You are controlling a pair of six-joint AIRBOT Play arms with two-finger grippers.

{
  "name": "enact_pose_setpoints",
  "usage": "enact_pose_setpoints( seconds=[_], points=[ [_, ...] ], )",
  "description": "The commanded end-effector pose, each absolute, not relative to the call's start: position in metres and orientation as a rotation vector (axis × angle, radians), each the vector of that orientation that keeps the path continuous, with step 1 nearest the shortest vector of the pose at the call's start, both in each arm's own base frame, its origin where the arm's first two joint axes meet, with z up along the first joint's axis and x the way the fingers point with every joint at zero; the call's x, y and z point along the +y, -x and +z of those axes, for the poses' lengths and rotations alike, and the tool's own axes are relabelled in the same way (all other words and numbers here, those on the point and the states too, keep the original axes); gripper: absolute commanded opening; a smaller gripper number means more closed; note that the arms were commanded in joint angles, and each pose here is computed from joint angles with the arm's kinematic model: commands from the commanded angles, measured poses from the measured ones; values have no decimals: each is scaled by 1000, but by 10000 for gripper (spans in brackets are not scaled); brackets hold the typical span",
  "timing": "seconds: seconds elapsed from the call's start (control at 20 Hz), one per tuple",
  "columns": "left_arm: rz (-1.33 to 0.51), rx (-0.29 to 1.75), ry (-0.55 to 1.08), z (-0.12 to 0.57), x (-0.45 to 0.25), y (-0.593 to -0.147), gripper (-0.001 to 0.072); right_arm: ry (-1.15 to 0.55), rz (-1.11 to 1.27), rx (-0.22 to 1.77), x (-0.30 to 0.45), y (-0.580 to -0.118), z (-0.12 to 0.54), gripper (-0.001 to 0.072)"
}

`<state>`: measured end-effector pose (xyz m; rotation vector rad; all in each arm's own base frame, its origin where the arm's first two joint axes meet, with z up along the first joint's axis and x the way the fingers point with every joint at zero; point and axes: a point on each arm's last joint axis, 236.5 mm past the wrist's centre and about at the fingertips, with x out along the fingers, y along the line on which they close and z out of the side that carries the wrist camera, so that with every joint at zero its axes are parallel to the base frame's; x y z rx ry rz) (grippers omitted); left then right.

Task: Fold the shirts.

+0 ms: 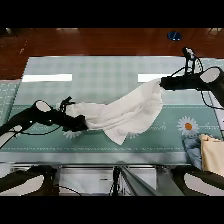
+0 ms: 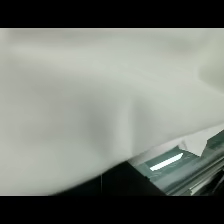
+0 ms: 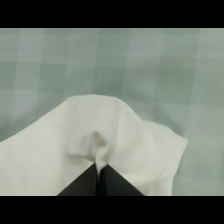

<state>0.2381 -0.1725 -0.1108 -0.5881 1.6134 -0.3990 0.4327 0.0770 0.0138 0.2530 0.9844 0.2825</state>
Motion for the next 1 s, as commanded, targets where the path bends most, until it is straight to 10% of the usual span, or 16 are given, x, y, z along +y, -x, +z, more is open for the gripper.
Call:
enact_pose_setpoints(
  seconds=[0.0, 0.5, 0.95],
  points=[
    [-551, 1579, 544, -73, -187, -247, 18, -239, 281, 966, 75, -432, 22, 24],
    [-554, 751, 397, 236, -114, -331, 17, -101, 251, 420, 59, -409, 236, 24],
    [-346, -20, 86, 519, -73, -239, 17, -87, 222, -425, 46, -215, 587, 23]
  ],
)
